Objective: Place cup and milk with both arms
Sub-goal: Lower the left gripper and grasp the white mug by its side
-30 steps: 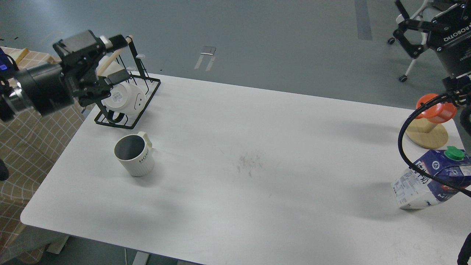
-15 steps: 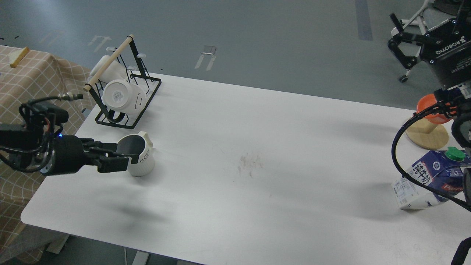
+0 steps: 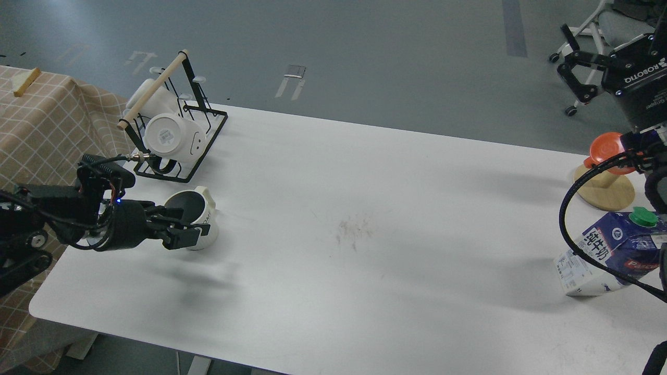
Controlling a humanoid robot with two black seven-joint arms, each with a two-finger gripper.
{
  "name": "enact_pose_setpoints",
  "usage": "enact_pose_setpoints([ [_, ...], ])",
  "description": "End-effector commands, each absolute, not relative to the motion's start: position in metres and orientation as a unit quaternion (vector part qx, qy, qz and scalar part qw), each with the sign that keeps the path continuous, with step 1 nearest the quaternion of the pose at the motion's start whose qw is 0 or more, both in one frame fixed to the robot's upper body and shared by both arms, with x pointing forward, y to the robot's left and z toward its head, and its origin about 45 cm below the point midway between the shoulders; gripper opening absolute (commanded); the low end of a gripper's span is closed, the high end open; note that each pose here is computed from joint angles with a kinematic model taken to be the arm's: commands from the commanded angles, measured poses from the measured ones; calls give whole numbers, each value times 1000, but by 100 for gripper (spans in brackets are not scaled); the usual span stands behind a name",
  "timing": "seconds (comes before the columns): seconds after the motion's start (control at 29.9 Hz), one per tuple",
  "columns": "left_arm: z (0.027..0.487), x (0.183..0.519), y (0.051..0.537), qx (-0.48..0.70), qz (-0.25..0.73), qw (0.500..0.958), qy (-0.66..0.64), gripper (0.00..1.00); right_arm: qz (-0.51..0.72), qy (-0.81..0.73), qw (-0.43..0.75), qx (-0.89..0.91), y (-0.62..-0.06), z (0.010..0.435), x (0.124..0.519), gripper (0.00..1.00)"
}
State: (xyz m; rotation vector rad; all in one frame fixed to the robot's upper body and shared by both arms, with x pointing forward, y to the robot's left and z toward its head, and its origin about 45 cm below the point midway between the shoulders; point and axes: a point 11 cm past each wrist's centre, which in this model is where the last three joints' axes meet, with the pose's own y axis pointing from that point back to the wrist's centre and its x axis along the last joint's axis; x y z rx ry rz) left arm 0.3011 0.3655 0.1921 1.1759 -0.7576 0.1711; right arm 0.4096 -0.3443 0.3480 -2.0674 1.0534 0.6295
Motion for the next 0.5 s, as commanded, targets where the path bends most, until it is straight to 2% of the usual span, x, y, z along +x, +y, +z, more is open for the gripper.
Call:
enact_pose_setpoints([
  [0.0,188,302,366,542,78,762,-347,0,244,411,359,-802,-346,348,409,100],
  [0.33,198,307,360,539,74,756,-365,0,246,410,359,-801,-345,346,409,100],
  [0.47,226,321,341,522,72,747,-406,0,250,415,356,-799,-348,341,407,100],
])
